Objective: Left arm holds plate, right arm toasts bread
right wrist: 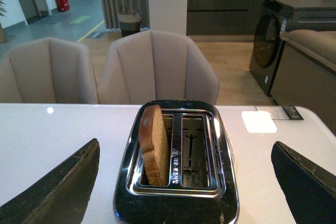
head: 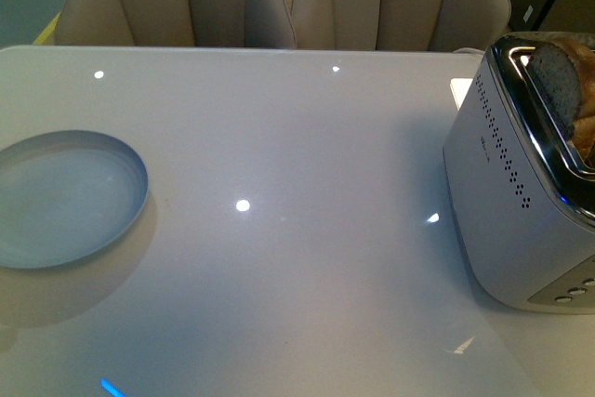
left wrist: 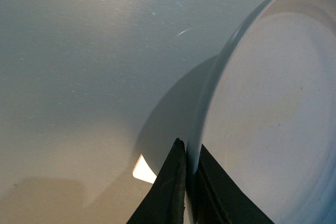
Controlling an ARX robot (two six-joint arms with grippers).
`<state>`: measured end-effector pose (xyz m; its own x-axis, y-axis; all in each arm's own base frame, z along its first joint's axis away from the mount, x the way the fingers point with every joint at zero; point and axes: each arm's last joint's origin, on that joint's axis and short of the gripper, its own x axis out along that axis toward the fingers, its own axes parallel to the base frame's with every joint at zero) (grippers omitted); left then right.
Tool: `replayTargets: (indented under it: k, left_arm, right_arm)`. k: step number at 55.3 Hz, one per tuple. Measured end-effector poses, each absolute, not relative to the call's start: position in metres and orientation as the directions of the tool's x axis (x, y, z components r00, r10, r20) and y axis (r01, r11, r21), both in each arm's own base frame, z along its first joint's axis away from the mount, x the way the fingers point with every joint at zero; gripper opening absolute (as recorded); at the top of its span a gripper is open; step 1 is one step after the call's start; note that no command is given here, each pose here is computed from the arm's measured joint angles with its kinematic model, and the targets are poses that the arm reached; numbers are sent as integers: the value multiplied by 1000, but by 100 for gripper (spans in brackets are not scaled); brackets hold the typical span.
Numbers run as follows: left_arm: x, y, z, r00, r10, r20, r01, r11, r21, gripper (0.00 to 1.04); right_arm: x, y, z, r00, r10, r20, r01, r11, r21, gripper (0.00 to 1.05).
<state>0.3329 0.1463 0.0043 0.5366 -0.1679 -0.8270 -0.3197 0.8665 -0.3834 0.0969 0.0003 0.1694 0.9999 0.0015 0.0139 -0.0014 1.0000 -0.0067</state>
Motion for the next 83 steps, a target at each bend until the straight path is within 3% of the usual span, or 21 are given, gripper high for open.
replayTargets:
  k: [34,51,65,73,83]
  left_arm:
    - [334,168,-19,522,-179,-834,-346,849,-399,4]
    - [335,169,-16,543,-194,-817,-329,846,-419,63]
    - [332,162,18,639,-181,-747,-271,856,-440,99]
    - [326,140,65,726,-172,-666,-205,870,-448,98]
    - [319,110,104,778,-203,-594,-130,873,-469,98]
  right_arm:
    - [97,0,169,1000,2,14,-1,1000,-7,96]
    - [97,0,169,1000,2,14,-1,1000,-7,96]
    - [97,0,169,1000,2,14,-1,1000,-7,96]
    - [97,0,169,1000,2,14,-1,1000,-7,96]
    - [97,0,169,1000,2,14,-1,1000,-7,96]
